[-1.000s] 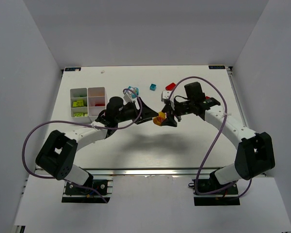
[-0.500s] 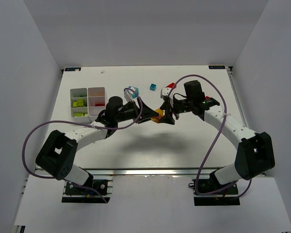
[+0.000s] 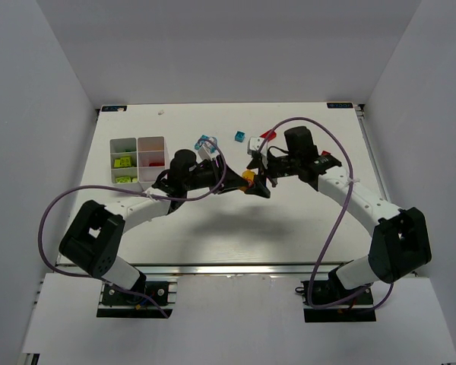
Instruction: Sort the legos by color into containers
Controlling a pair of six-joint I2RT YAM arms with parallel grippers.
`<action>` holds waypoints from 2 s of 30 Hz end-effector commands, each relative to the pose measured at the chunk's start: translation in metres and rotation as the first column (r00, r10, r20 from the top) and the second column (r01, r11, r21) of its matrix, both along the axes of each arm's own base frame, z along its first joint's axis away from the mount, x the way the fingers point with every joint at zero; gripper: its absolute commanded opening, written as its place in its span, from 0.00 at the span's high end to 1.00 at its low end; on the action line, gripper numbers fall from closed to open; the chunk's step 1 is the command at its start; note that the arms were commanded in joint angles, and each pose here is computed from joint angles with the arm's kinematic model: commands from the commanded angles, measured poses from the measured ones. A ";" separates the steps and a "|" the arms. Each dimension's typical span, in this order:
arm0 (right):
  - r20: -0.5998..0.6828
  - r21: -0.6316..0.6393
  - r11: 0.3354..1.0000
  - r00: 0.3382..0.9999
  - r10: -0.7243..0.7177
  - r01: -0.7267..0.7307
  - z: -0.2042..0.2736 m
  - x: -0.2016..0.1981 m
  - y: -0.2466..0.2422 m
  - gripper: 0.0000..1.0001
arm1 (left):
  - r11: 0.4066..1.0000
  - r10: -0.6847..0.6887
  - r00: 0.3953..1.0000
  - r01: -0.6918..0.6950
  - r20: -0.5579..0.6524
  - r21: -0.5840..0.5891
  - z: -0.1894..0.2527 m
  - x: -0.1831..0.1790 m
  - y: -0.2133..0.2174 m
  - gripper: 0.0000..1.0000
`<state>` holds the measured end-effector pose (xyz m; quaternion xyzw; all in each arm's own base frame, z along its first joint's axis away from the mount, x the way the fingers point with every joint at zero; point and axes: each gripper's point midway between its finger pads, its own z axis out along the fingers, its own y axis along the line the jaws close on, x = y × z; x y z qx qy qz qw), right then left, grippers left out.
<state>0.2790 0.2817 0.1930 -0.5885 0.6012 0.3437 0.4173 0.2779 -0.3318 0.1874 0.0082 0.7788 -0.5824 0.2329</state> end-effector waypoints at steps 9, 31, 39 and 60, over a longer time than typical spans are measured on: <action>0.068 0.036 0.998 0.996 0.053 -0.056 0.030 0.000 -0.021 0.11 | 0.963 -0.090 0.940 -0.001 0.328 0.269 0.005 -0.007 0.029 0.97; -0.037 0.135 0.850 0.854 0.519 -0.510 0.051 -0.063 0.030 0.24 | 0.857 -0.402 0.624 0.000 0.670 0.515 0.009 -0.056 0.074 1.00; -0.073 0.115 0.843 0.842 0.534 -0.525 0.033 -0.067 0.041 0.28 | 0.867 -0.392 0.614 -0.002 0.685 0.498 0.014 -0.053 0.068 1.00; -0.078 0.116 0.845 0.844 0.531 -0.521 0.026 -0.053 0.060 0.52 | 0.875 -0.381 0.614 -0.001 0.691 0.483 0.017 -0.051 0.064 1.00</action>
